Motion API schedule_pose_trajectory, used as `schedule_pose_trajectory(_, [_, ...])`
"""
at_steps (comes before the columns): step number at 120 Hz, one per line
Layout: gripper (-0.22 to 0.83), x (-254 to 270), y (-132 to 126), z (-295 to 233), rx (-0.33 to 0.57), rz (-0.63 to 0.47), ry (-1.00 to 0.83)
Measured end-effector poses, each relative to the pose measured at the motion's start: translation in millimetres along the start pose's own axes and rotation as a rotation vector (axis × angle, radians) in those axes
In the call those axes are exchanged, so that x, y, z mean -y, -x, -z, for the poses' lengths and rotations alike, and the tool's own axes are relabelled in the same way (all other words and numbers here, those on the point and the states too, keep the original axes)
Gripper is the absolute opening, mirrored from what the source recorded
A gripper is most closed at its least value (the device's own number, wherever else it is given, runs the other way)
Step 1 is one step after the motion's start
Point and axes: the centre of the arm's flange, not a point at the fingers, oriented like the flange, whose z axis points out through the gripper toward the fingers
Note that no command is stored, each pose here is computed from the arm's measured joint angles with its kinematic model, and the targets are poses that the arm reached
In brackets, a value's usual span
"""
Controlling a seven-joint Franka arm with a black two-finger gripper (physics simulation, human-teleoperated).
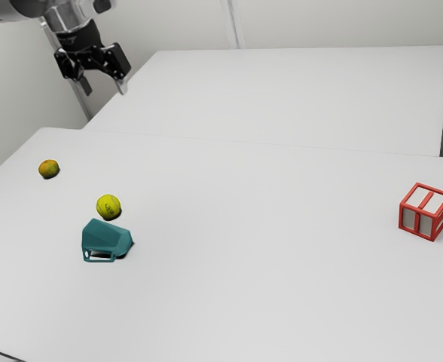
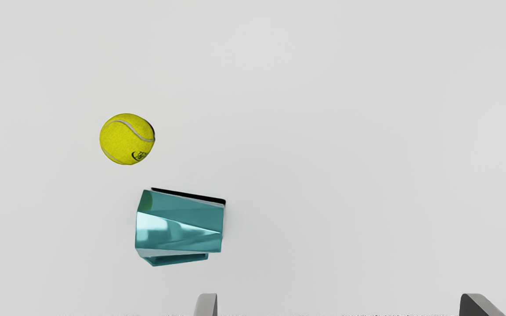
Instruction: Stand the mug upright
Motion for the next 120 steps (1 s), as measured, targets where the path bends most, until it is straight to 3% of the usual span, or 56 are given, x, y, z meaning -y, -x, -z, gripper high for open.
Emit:
schedule_pose_trajectory(24, [0.62, 4, 1, -19, 0.032, 0.008, 0.036])
schedule_pose_trajectory(41, [0.61, 56, 25, -109, 0.166, 0.092, 0.235])
schedule_pose_trajectory(53, [0.61, 112, 40, -162, 0.194, 0.18, 0.382])
schedule_pose_trajectory(80, [0.62, 265, 69, -255, 0.135, 0.381, 0.588])
schedule_pose_trajectory(104, [0.61, 297, 74, -302, 0.071, 0.336, 0.665])
schedule_pose_trajectory(120, [0.62, 302, 96, -335, 0.04, 0.323, 0.755])
